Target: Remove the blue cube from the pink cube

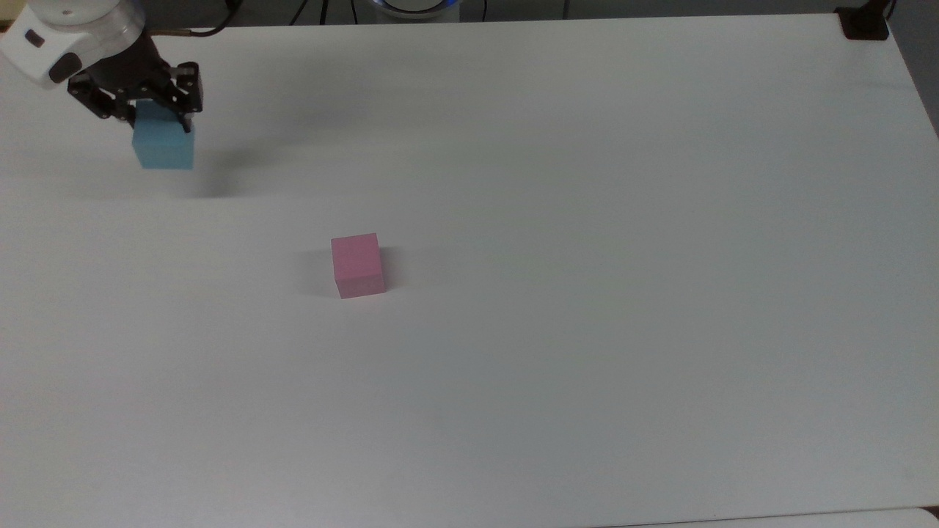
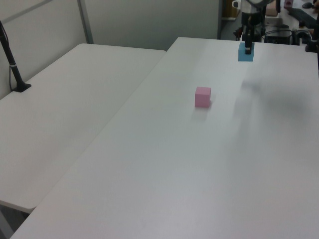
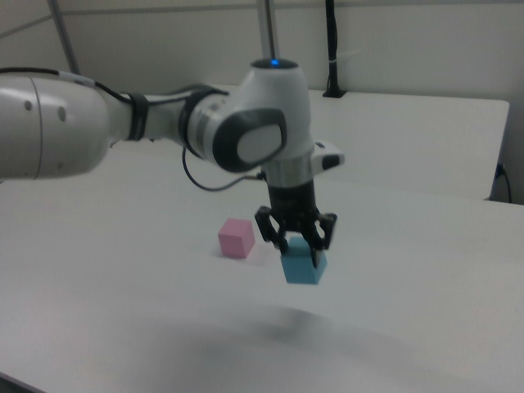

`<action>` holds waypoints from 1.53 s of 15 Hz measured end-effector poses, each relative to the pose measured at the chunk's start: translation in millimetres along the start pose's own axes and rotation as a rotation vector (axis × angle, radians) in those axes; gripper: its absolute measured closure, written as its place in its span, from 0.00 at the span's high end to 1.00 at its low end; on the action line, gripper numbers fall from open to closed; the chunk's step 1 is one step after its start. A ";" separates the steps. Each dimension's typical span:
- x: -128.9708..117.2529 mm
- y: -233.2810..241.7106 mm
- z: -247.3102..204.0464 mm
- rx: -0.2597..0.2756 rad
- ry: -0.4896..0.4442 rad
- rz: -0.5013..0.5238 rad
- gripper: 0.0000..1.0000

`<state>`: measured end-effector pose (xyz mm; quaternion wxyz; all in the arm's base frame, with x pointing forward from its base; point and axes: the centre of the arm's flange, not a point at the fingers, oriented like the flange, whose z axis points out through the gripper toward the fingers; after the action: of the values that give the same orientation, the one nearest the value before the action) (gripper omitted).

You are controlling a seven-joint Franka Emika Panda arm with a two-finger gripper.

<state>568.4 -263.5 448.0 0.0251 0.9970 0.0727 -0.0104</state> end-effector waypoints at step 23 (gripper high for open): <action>-13.5 27.4 74.4 0.031 0.001 0.038 1.00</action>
<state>557.7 -296.4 375.4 0.0100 0.9985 0.0534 -0.0105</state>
